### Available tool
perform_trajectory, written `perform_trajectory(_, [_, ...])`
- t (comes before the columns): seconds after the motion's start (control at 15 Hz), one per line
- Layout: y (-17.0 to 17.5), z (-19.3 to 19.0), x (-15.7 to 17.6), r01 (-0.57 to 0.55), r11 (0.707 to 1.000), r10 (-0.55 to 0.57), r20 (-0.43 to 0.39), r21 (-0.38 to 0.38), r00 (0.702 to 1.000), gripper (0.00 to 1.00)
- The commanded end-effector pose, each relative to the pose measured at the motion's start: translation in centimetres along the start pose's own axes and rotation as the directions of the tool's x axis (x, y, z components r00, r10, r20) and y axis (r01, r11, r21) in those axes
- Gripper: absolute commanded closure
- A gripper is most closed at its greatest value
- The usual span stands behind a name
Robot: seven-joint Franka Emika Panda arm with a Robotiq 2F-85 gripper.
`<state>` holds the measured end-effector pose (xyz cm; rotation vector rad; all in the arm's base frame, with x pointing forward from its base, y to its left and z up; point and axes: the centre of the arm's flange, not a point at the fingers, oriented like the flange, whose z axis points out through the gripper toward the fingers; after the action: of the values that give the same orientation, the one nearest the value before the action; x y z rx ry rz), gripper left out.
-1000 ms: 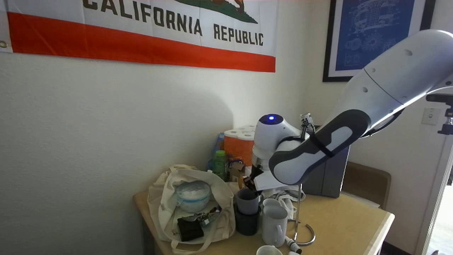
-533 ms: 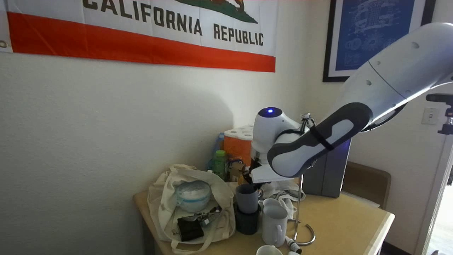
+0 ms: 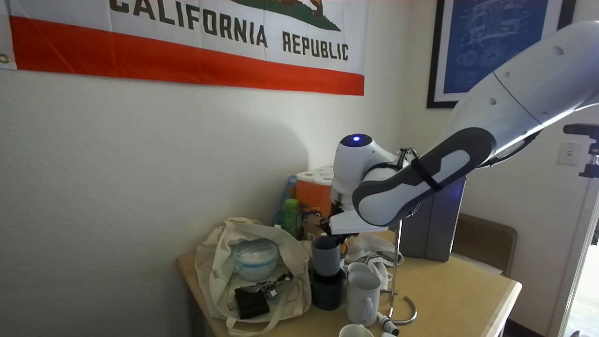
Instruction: Take the gray cup from the black cup and put it on the table
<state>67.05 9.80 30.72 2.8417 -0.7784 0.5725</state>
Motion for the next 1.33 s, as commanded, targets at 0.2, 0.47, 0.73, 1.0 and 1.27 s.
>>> perform_trajectory(0.2, [-0.4,-1.3,-0.1,-0.053,0.998,0.054,0.007,-0.021,0.999,0.97])
perform_trajectory(0.47, [-0.2,-2.4,0.9,-0.08,0.997,0.08,0.004,-0.021,0.997,0.97])
perform_trajectory(0.73, [0.1,-3.5,1.9,-0.098,0.995,0.098,0.002,-0.017,0.995,0.97])
perform_trajectory(1.0, [0.5,-5.6,3.6,-0.125,0.992,0.125,-0.002,-0.001,0.992,0.97])
perform_trajectory(1.27, [2.2,-8.3,6.0,-0.187,0.982,0.187,-0.022,0.005,0.982,0.97])
